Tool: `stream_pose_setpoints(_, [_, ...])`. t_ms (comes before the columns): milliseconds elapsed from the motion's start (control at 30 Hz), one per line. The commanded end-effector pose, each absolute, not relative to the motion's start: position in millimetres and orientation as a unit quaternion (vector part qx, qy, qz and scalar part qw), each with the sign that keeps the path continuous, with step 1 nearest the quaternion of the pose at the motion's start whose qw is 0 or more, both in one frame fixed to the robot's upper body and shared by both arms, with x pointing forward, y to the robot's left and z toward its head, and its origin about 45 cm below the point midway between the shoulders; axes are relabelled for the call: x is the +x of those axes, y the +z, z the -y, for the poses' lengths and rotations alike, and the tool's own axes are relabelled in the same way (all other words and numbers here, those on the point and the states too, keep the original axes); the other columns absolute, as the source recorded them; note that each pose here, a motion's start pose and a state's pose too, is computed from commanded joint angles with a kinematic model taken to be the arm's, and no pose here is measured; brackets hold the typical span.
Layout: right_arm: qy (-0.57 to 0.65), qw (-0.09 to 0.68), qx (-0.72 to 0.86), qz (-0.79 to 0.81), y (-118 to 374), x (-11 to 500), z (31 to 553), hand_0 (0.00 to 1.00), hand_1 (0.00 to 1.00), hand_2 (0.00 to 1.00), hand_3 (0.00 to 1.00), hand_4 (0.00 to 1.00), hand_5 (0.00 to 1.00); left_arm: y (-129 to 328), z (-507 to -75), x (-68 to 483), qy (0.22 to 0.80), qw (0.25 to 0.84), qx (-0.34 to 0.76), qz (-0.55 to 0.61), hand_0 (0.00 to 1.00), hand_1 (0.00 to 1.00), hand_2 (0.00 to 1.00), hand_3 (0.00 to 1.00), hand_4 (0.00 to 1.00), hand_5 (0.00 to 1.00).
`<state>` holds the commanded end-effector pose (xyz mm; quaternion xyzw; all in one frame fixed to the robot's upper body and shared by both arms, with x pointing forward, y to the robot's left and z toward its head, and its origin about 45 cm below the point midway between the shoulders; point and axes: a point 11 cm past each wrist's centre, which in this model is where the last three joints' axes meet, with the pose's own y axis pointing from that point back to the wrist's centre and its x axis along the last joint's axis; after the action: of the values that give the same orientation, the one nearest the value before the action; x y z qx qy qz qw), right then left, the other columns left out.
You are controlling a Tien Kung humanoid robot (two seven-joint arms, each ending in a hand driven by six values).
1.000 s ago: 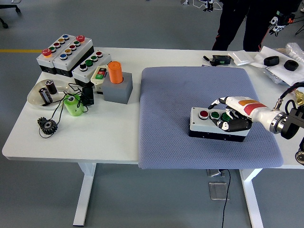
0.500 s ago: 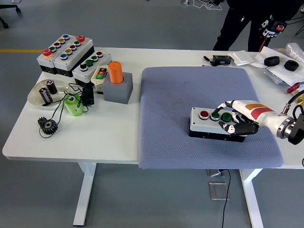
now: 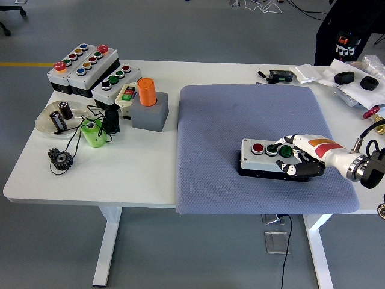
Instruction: Pick up the button,place it on the desk,press the button,press the button
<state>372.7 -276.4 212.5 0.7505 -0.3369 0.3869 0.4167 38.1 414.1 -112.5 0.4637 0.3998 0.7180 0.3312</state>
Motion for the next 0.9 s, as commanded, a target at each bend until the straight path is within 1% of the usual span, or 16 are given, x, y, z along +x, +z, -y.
stream_pose_setpoints(200, [0.392, 0.398, 0.748, 0.357, 228, 376, 277, 0.045, 0.002, 0.053, 0.709, 0.57, 0.519, -113, -414, 38, 0.718, 0.331, 0.463, -0.4, 0.677, 0.732, 0.742, 0.553, 0.408, 0.998])
stream_pose_setpoints(267, [0.397, 0.382, 0.747, 0.372, 241, 378, 277, 0.046, 0.002, 0.054, 0.71, 0.57, 0.523, -112, -414, 38, 0.718, 0.331, 0.463, -0.4, 0.678, 0.733, 0.742, 0.554, 0.407, 0.998])
stream_pose_setpoints(400, [0.409, 0.325, 0.744, 0.416, 277, 383, 280, 0.046, 0.002, 0.054, 0.71, 0.57, 0.523, -112, -414, 38, 0.718, 0.331, 0.464, -0.399, 0.678, 0.733, 0.742, 0.554, 0.407, 0.998])
stream_pose_setpoints(433, [0.411, 0.311, 0.742, 0.428, 286, 385, 282, 0.084, 0.002, 0.137, 0.748, 0.597, 0.53, -112, -414, 38, 0.718, 0.331, 0.464, -0.399, 0.678, 0.733, 0.742, 0.554, 0.407, 0.998])
stream_pose_setpoints(600, [0.366, 0.268, 0.743, 0.492, 315, 398, 306, 0.084, 0.002, 0.137, 0.748, 0.597, 0.53, -112, -414, 37, 0.717, 0.331, 0.465, -0.399, 0.678, 0.733, 0.742, 0.554, 0.407, 0.998])
stream_pose_setpoints(633, [0.35, 0.26, 0.744, 0.507, 318, 402, 313, 0.622, 0.586, 0.673, 0.926, 0.648, 0.57, -113, -414, 37, 0.718, 0.331, 0.465, -0.399, 0.678, 0.733, 0.742, 0.554, 0.408, 0.998])
stream_pose_setpoints(800, [0.262, 0.208, 0.741, 0.582, 325, 417, 350, 0.622, 0.586, 0.673, 0.926, 0.648, 0.57, -113, -414, 36, 0.717, 0.331, 0.465, -0.4, 0.678, 0.733, 0.742, 0.554, 0.408, 0.998])
stream_pose_setpoints(833, [0.244, 0.199, 0.74, 0.594, 325, 419, 356, 0.823, 0.759, 0.873, 0.942, 0.681, 0.606, -113, -414, 36, 0.717, 0.331, 0.465, -0.4, 0.678, 0.733, 0.741, 0.554, 0.408, 0.998])
stream_pose_setpoints(900, [0.202, 0.182, 0.732, 0.625, 319, 423, 376, 0.823, 0.759, 0.873, 0.942, 0.681, 0.606, -113, -414, 36, 0.717, 0.33, 0.465, -0.4, 0.678, 0.733, 0.741, 0.554, 0.408, 0.998])
